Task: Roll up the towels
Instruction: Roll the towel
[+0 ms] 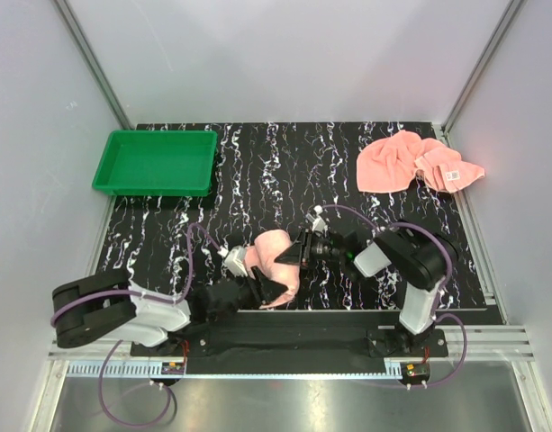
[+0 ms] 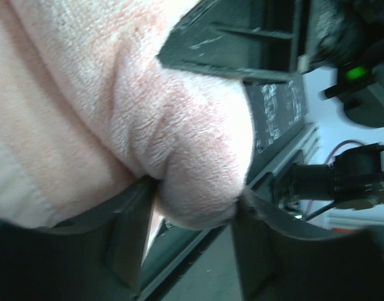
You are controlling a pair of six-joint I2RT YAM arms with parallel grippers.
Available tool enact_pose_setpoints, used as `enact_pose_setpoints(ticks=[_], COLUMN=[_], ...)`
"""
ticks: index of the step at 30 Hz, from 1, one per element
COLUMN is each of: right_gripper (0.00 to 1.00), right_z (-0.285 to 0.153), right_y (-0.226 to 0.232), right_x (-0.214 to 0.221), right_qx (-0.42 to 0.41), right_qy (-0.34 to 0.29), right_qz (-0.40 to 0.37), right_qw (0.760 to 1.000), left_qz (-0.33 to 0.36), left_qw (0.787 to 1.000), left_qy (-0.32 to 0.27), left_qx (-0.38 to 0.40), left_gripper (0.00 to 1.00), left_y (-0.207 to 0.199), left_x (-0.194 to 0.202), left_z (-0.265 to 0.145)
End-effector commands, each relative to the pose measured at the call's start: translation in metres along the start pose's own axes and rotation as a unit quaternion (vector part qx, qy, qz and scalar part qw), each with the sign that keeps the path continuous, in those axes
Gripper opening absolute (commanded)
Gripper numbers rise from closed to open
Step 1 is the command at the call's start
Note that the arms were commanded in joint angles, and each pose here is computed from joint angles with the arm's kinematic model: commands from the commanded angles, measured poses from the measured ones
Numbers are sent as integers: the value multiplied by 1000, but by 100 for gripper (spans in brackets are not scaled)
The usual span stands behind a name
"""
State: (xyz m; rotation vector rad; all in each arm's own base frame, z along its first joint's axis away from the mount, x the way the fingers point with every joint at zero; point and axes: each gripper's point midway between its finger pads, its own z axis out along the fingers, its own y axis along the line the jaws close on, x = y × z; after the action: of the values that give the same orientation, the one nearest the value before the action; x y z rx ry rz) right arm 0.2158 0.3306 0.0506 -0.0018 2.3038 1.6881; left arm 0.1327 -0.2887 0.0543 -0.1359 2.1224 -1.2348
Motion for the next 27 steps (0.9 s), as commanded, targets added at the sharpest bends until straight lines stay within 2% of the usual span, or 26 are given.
enact_pose_setpoints(ticks=[1,4,9,11,16,17,20,23,27], right_gripper=[19,17,15,15,11,12,12,11,11], right_z=[-3,-13,-34,-49,-79,-84,-100,-111,-115], right_y=[12,9,-4,-17,-41,-43,-47,-42,-43], right_x=[-8,-16,-32,-24,-30,-37,-38,-46,-41], right_qx=[43,107,219,270,385,403,446,479,520], right_qy=[1,-3,-13,8,-1,-15,-20,-34,-32], right_qz=[-44,-68,-97,-95,-88,-89,-81,-79,-73], right_qw=[998,992,971,958,919,911,891,874,850], left_qz=[38,55,93,108,151,157,193,241,316], left_qw=[997,994,989,987,977,977,969,955,931], left_qy=[33,34,24,25,14,-4,-10,-21,-46], left_qx=[-63,-83,-112,-119,-147,-144,-154,-173,-178], left_gripper=[59,76,87,89,90,90,91,91,95], left_y=[29,32,29,24,18,6,-5,-9,-40], left_x=[13,11,0,-4,-16,-26,-31,-32,-34], left_z=[-6,-9,-14,-17,-26,-26,-33,-39,-39])
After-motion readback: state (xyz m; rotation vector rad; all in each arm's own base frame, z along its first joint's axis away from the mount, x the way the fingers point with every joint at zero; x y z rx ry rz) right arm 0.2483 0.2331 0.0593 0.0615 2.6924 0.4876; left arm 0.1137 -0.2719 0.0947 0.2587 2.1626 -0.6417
